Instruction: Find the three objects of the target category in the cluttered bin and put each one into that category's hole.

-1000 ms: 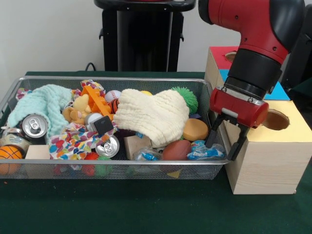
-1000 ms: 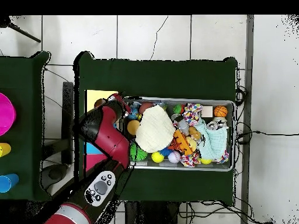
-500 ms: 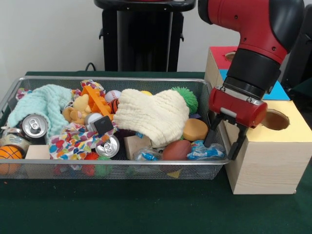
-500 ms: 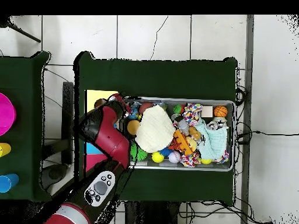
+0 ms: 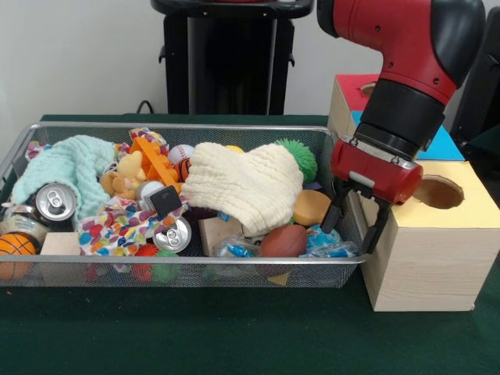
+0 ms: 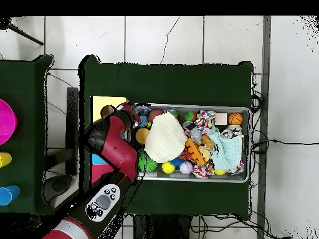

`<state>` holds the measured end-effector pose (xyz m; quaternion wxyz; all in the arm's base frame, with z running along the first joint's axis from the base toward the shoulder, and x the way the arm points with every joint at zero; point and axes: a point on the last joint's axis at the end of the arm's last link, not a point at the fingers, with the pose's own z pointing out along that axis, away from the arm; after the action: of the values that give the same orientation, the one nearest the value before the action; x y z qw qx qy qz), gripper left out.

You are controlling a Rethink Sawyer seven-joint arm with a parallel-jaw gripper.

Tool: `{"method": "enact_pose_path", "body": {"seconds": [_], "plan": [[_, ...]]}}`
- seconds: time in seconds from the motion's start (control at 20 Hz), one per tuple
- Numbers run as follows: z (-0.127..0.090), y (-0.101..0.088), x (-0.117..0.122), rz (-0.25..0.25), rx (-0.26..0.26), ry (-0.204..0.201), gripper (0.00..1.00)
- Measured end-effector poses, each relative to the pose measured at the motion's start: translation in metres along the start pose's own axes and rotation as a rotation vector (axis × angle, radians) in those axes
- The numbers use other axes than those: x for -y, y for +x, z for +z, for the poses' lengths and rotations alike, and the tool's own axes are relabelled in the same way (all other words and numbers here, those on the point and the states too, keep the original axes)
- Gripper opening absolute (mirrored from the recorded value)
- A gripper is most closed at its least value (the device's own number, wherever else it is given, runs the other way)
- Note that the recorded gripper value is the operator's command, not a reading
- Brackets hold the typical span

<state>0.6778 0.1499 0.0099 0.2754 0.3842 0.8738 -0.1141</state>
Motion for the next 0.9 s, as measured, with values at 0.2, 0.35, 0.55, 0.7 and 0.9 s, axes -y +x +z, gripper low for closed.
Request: {"method": "enact_pose_path", "body": {"seconds": [0.2, 0.35, 0.55, 0.7, 0.9], "plan": [[0.0002, -0.0004, 0.0005, 0.002, -0.001, 0.002, 1.00], [0.0004, -0.0006, 0.0006, 0.004, -0.001, 0.002, 1.00], [0.0009, -0.0010, 0.0009, 0.009, -0.001, 0.003, 1.00], [0.0017, -0.0016, 0.0013, 0.015, -0.001, 0.004, 1.00], [0.0022, -0.0020, 0.0016, 0.020, -0.001, 0.006, 1.00]]}}
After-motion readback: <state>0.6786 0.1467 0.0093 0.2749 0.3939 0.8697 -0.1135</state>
